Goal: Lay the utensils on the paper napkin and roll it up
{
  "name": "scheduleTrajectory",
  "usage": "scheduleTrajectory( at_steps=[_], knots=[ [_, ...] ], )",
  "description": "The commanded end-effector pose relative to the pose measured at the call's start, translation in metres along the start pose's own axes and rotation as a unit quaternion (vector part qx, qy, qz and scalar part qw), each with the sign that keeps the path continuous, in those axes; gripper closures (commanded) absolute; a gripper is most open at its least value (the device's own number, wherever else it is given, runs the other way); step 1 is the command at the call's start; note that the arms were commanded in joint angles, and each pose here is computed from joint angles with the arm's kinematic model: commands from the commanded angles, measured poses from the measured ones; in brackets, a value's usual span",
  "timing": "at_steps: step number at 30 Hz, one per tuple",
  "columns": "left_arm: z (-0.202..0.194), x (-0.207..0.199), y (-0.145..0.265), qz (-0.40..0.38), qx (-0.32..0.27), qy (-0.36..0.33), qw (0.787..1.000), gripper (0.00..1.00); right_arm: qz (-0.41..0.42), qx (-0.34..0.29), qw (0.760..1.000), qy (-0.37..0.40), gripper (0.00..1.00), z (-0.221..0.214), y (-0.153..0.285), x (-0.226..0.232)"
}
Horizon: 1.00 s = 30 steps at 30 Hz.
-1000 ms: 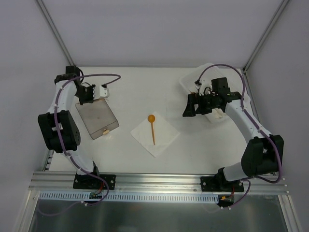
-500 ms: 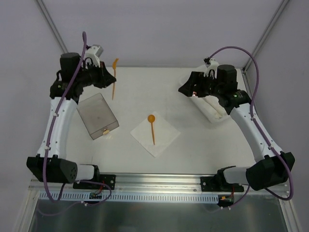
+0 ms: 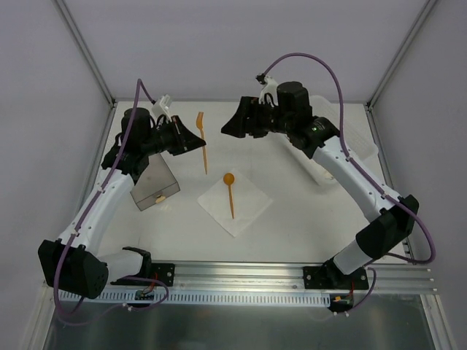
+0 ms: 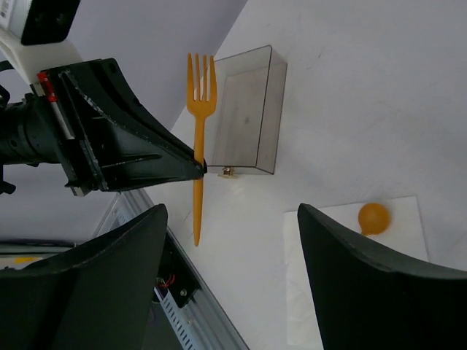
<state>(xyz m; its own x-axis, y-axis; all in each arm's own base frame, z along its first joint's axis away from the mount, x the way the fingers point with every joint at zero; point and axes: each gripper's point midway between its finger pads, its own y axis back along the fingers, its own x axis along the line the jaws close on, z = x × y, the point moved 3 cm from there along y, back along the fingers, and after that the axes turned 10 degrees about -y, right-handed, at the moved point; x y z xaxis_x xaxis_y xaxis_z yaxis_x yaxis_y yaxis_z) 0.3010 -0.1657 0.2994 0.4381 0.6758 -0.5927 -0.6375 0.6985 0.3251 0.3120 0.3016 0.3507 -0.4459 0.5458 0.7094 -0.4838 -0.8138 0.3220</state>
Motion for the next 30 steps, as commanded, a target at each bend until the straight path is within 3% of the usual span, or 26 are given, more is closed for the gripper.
scheduleTrajectory(
  at_steps=[1, 5, 10, 19, 30],
  knots=[
    [0.014, -0.043, 0.01, -0.069, -0.046, -0.014, 0.997, 1.0, 0.017, -0.004, 1.0, 0.0, 0.24, 0.001, -0.01, 0.028],
    [0.01, -0.047, 0.006, -0.081, -0.038, -0.006, 0.996, 1.0, 0.017, 0.018, 1.0, 0.002, 0.25, -0.016, -0.029, 0.038],
    [0.003, -0.05, 0.004, -0.095, -0.03, 0.006, 0.995, 1.0, 0.007, 0.021, 1.0, -0.001, 0.38, -0.022, -0.039, 0.038],
    [-0.01, -0.051, 0.001, -0.106, -0.015, 0.008, 0.994, 1.0, 0.003, 0.02, 1.0, -0.013, 0.4, -0.019, -0.046, 0.038],
    [-0.007, -0.055, 0.002, -0.112, -0.016, 0.01, 0.994, 1.0, -0.015, 0.04, 0.999, -0.017, 0.52, -0.035, -0.056, 0.023]
  ],
)
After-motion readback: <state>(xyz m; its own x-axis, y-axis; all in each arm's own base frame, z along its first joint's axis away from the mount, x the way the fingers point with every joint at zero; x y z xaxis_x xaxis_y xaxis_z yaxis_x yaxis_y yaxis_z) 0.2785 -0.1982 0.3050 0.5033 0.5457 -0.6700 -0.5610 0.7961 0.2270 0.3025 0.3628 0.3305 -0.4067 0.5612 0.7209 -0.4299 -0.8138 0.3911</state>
